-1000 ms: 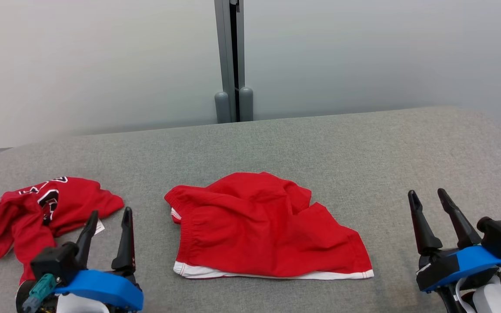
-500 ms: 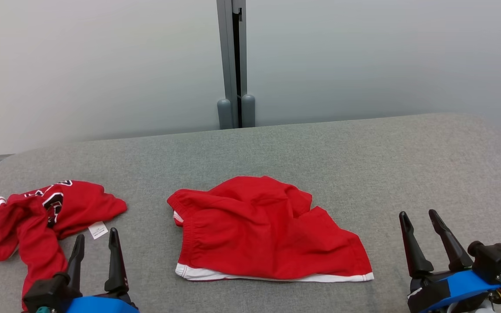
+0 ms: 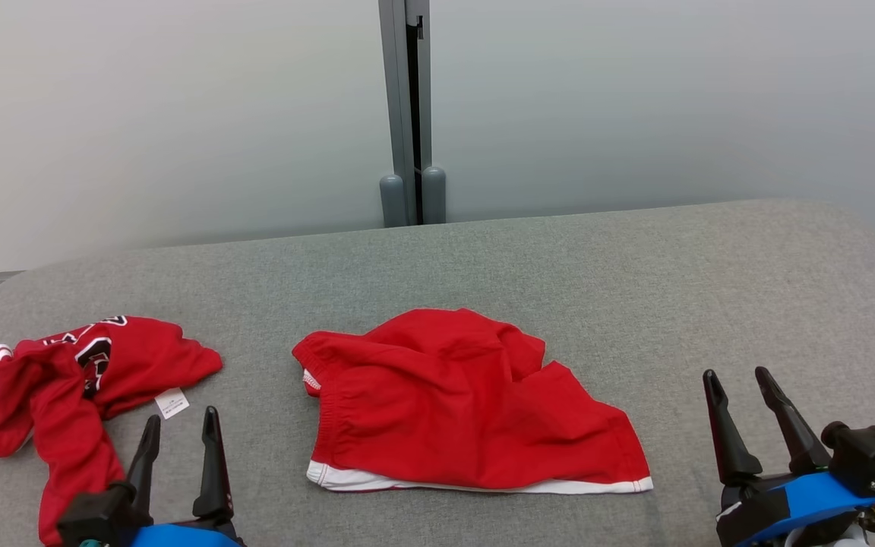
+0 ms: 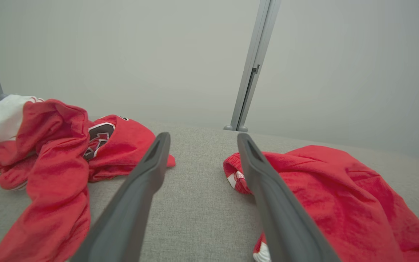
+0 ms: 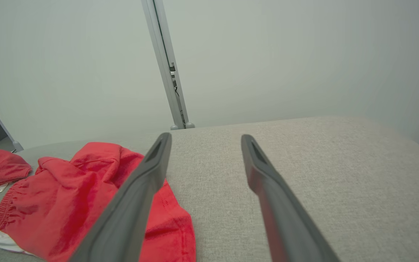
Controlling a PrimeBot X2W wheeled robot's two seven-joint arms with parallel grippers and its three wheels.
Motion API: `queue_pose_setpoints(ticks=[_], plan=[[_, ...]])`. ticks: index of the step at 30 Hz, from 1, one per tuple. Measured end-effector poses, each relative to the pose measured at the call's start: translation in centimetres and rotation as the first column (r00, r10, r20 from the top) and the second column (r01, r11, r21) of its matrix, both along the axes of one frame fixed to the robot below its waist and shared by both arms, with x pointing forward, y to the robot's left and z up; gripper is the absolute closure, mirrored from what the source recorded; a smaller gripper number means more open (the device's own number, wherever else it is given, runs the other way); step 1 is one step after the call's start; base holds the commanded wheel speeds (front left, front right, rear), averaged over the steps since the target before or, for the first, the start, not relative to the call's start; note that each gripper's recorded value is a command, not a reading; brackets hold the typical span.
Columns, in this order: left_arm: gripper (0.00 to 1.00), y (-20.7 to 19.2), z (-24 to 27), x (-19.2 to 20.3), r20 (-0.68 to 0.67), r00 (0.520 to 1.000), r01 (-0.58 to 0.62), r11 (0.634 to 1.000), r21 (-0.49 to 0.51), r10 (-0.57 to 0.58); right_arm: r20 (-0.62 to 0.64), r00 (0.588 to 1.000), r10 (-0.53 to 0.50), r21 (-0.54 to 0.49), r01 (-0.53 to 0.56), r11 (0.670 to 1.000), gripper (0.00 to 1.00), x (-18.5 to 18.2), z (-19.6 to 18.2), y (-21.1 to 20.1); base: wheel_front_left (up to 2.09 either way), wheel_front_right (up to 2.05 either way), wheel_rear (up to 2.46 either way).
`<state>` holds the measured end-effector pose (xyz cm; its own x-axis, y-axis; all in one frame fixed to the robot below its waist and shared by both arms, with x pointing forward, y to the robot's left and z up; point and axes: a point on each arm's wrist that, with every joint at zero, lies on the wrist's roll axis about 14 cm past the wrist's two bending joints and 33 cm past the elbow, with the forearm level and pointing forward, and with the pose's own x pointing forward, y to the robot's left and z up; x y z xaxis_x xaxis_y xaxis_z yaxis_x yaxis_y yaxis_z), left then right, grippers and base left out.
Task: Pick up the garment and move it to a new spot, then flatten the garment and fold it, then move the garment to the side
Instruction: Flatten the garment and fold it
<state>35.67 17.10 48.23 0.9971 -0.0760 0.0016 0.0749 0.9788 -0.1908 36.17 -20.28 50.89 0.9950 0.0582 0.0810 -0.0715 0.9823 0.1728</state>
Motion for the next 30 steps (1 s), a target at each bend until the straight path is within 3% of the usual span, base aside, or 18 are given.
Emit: queue_pose_setpoints(ticks=[3,6,9,13,23,29,30], plan=[[0.0,-1.0,-1.0,-0.3,-0.031,0.999,0.042,0.999,-0.033,-0.043,-0.023,1.0,-0.006,-0.022,0.006,1.0,0.0,-0.1,-0.7,-0.5,0.0,0.0,0.0],[0.0,-2.8,-4.3,-1.3,-0.194,0.971,0.134,0.99,-0.051,-0.142,-0.162,0.986,0.031,-0.041,-0.038,0.998,0.0,-0.9,-3.9,0.0,0.0,0.0,0.0],[0.0,-3.7,-7.0,-2.5,-0.349,0.912,0.214,0.976,-0.041,-0.215,-0.351,0.931,0.101,-0.037,-0.121,0.992,0.0,-2.1,-7.9,1.4,0.0,0.0,0.0],[0.0,-5.0,-8.0,-2.6,-0.43,0.859,0.281,0.958,-0.06,-0.278,-0.505,0.849,0.155,0.003,-0.178,0.984,0.0,-3.3,-11.2,2.7,0.0,0.0,0.0],[0.0,-8.1,-9.9,-1.0,-0.53,0.755,0.428,0.902,-0.049,-0.387,-0.621,0.759,0.196,0.02,-0.235,0.972,0.0,-1.6,-13.9,4.0,0.0,0.0,0.0],[0.0,-8.3,-11.5,-0.7,-0.591,0.703,0.455,0.889,-0.053,-0.395,-0.638,0.74,0.213,0.03,-0.252,0.967,0.0,-1.2,-14.5,4.5,0.0,0.0,0.0],[0.0,-8.5,-11.6,-0.7,-0.595,0.697,0.46,0.886,-0.055,-0.399,-0.637,0.739,0.218,0.033,-0.256,0.966,0.19,-1.2,-14.5,4.7,0.0,0.0,0.0]])
